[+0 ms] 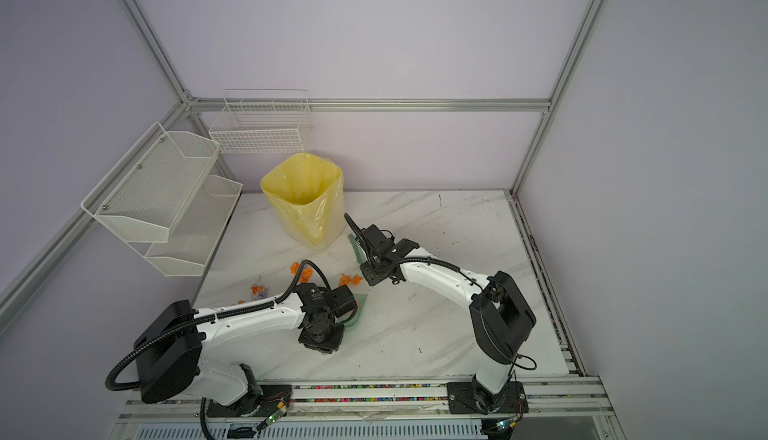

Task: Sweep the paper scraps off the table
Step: 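Sweep the orange scraps into the dustpan with the right gripper's brush, then sweep remaining orange scraps into the dustpan with the right gripper's brush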

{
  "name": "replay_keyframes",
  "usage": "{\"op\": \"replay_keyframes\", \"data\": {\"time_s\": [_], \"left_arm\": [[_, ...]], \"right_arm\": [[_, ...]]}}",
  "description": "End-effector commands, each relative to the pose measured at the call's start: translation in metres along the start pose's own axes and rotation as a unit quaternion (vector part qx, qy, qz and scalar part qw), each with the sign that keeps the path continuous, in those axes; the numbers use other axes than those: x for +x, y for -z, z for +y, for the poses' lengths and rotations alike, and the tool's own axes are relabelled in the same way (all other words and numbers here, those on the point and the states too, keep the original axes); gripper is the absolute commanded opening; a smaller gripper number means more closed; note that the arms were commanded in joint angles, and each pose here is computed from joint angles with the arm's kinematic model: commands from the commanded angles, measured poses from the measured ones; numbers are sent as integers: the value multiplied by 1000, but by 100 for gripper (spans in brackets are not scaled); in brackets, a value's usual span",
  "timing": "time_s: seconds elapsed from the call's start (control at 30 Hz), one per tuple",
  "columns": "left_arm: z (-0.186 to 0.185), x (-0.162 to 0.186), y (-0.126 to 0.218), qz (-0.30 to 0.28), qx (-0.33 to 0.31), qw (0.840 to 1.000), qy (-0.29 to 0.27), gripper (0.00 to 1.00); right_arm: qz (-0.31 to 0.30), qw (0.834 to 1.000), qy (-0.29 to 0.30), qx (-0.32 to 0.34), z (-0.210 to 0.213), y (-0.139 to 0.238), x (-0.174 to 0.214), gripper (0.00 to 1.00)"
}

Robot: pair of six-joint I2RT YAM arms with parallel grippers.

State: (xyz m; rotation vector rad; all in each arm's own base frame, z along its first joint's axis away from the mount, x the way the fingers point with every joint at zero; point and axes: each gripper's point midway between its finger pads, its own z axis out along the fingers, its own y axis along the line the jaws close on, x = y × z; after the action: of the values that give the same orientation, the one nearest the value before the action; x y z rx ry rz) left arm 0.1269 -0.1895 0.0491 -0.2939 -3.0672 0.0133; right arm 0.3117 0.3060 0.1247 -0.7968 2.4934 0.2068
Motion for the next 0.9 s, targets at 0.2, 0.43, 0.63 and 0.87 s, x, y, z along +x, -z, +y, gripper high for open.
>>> {"op": "replay_keyframes", "data": {"time_s": [0.2,0.43,0.63,0.87], "left_arm": [[-3,-11,6,-3,22,1000,-1,0],[5,-16,6,4,32,999,1,0],[10,-20,5,9,34,999,3,0],[13,-24,2,15,31,999,0,0]], "right_arm": [[-11,997,39,-67,22,3,-4,0],[23,992,59,-106,34,2,22,0],[7,980,79,-184,63,27,40,0],[-44,966,67,-244,77,72,46,0]]}}
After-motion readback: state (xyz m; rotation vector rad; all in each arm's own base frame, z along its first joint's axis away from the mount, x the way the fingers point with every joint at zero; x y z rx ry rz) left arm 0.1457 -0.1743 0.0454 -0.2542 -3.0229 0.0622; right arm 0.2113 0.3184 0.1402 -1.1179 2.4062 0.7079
